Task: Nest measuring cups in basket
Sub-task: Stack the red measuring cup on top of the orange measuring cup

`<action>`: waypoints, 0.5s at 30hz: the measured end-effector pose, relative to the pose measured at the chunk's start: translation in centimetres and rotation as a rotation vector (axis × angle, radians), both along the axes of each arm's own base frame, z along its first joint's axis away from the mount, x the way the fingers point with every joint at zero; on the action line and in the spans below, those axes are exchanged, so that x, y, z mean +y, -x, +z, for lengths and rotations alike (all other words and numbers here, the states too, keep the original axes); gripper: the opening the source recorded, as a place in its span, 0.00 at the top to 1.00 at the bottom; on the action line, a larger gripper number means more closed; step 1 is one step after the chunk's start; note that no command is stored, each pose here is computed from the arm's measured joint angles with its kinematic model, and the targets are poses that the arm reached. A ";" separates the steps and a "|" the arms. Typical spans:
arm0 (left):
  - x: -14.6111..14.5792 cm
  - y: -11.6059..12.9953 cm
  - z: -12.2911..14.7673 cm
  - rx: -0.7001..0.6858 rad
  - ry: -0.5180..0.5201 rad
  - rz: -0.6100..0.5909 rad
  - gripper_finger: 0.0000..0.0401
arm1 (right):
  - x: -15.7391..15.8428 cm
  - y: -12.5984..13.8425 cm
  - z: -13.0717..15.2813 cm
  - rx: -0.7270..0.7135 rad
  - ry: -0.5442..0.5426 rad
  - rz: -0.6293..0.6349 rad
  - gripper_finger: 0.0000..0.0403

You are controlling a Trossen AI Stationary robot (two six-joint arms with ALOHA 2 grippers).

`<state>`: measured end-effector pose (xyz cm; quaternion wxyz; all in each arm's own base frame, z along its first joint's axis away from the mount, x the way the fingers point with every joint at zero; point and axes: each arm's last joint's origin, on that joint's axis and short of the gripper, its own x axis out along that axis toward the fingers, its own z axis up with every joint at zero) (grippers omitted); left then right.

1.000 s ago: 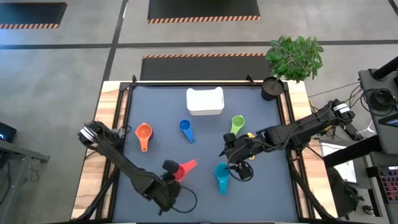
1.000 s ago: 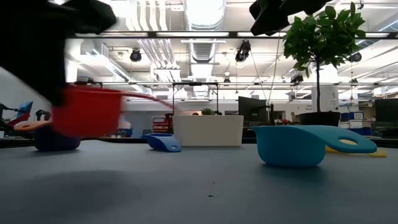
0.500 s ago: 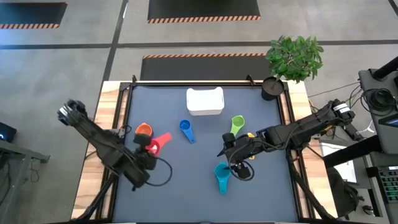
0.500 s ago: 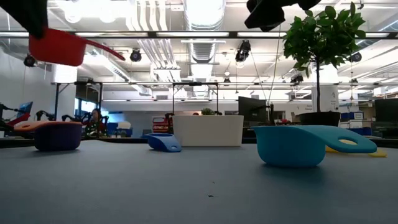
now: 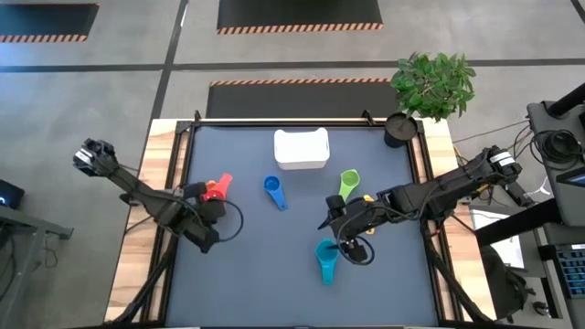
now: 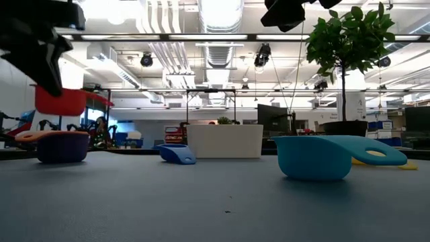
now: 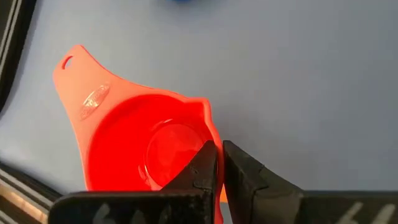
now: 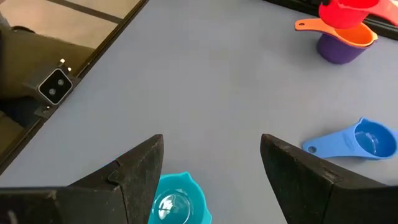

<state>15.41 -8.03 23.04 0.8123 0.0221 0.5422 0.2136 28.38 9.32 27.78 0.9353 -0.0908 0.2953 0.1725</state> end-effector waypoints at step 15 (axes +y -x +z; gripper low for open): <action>1.7 0.8 -2.1 0.058 -0.156 0.006 1.00 | -0.1 0.0 0.0 -0.005 0.018 -0.011 0.36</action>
